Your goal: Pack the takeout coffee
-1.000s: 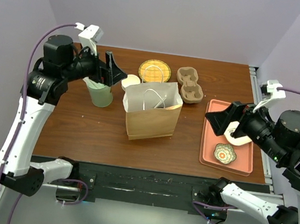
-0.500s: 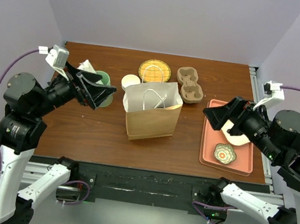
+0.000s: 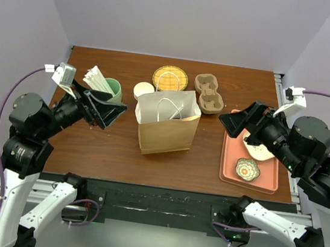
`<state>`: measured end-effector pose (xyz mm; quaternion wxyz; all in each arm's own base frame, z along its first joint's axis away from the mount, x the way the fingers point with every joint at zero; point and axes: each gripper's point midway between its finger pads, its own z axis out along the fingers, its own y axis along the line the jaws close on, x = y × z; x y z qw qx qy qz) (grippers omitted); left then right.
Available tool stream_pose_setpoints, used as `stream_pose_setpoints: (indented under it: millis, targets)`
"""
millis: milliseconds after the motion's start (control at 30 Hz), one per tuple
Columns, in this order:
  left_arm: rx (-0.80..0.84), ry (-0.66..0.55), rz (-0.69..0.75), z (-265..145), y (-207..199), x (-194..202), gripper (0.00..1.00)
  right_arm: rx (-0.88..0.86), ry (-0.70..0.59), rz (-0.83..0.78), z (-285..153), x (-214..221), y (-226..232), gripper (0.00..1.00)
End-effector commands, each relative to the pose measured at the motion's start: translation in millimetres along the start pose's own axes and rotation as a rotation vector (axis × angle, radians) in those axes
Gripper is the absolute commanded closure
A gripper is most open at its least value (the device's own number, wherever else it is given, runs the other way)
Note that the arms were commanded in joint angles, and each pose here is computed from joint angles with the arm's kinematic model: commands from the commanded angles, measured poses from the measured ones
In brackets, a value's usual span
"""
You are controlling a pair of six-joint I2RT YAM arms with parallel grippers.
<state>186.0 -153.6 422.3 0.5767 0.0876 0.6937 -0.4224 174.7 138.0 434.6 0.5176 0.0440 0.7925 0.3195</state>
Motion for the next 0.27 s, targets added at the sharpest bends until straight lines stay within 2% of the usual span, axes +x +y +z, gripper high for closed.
stream_pose_setpoints:
  millis: [0, 233]
  targets:
    - [-0.024, -0.042, 0.048, -5, 2, -8, 0.00, 0.042, -0.010, -0.032, 6, -1, -7, 0.01]
    - [-0.015, -0.063, 0.095, -5, -4, -21, 0.00, 0.055, 0.004, -0.026, 4, 2, -11, 0.01]
